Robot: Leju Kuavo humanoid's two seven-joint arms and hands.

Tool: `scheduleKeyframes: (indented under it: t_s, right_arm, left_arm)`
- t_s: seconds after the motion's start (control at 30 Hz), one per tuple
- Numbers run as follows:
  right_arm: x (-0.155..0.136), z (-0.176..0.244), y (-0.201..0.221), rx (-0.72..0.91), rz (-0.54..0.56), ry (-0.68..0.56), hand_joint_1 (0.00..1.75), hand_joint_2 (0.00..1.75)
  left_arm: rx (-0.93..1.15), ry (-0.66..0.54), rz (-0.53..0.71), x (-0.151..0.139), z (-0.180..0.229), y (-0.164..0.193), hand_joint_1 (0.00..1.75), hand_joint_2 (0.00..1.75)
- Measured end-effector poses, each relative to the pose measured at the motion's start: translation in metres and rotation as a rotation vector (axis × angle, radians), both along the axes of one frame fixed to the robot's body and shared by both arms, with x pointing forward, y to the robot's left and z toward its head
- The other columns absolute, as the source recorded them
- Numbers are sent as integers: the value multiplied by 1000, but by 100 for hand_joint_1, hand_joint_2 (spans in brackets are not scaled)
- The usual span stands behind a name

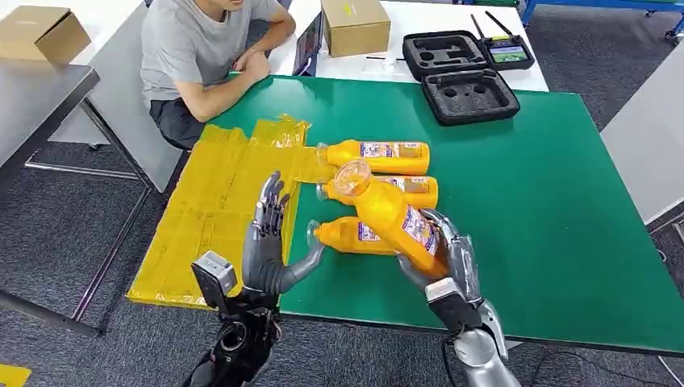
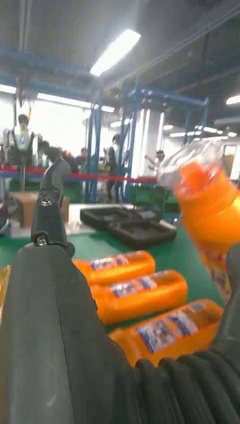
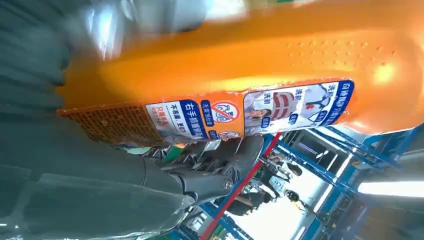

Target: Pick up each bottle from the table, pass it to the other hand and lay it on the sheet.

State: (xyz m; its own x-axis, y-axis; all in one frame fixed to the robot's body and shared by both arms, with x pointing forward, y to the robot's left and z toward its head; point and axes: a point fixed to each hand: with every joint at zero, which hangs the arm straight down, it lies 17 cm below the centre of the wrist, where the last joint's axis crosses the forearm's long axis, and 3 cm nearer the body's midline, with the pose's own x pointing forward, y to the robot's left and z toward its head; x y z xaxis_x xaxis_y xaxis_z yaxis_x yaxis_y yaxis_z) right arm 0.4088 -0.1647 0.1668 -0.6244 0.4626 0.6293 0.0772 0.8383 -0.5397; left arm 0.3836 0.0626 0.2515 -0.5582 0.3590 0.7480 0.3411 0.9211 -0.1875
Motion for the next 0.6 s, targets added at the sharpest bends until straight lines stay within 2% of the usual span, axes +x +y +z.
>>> scheduleKeyframes:
  t_s: [0.33,0.6]
  right_arm:
    - [-3,5,12,107,77,37,175,175]
    - [-11,7,40,94,168,37,175,175]
  left_arm:
    - [-84,80,-154,0,-24,-9,0,175]
    - [-119,133,-159,8,-40,-6,0,175]
